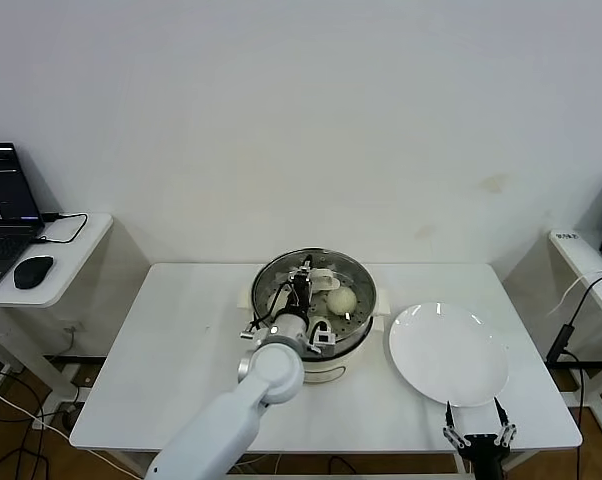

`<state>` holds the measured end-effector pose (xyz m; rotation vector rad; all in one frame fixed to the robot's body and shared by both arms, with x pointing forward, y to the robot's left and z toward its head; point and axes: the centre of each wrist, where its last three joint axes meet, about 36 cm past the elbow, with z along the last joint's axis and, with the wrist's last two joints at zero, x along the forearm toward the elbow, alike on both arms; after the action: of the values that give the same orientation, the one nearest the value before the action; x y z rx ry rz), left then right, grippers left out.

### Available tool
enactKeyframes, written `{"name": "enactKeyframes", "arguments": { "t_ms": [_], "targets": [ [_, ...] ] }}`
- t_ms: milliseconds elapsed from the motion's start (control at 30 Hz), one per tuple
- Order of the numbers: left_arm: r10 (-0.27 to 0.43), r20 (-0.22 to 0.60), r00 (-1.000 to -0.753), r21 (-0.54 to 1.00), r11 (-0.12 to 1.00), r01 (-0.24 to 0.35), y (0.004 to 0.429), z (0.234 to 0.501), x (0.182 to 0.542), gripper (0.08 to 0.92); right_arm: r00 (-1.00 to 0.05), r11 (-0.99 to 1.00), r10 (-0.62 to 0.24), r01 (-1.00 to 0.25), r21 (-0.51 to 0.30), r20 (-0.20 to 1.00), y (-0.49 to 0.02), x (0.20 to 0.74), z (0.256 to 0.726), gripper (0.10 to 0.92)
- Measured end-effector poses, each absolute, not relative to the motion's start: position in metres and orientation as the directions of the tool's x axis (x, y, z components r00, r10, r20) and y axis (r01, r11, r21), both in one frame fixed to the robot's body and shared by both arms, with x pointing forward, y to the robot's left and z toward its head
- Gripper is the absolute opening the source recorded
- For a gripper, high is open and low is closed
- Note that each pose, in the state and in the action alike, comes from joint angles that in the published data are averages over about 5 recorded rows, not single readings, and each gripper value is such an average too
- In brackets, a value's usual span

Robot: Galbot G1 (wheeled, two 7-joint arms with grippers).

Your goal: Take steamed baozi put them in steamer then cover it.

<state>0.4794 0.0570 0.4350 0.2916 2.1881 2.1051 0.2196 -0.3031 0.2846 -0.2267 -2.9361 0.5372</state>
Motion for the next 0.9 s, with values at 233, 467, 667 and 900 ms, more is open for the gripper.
{"name": "enactKeyframes", "arguments": {
  "t_ms": [233, 467, 667, 900],
  "targets": [
    [0.202, 0.046, -0.978, 0.996, 0.067, 0.061, 0.065, 0.441, 0.470, 0.542, -0.978, 0.924, 0.170, 0.116, -0.365, 0.120, -0.302, 0.219, 0.284, 0.823],
    [0.236, 0.023, -0.971, 0.988, 0.143, 0.058, 0.083, 0.449, 0.443, 0.741, -0.978, 0.922, 0.171, 0.116, -0.368, 0.121, -0.303, 0.217, 0.285, 0.823],
    [0.275, 0.014, -0.961, 0.964, 0.251, 0.085, 0.107, 0.449, 0.406, 0.820, -0.978, 0.923, 0.168, 0.111, -0.368, 0.125, -0.303, 0.215, 0.283, 0.823],
    [0.315, 0.009, -0.949, 0.839, 0.514, 0.178, 0.143, 0.442, 0.366, 0.823, -0.980, 0.927, 0.158, 0.104, -0.360, 0.122, -0.304, 0.214, 0.283, 0.823]
  ]
}}
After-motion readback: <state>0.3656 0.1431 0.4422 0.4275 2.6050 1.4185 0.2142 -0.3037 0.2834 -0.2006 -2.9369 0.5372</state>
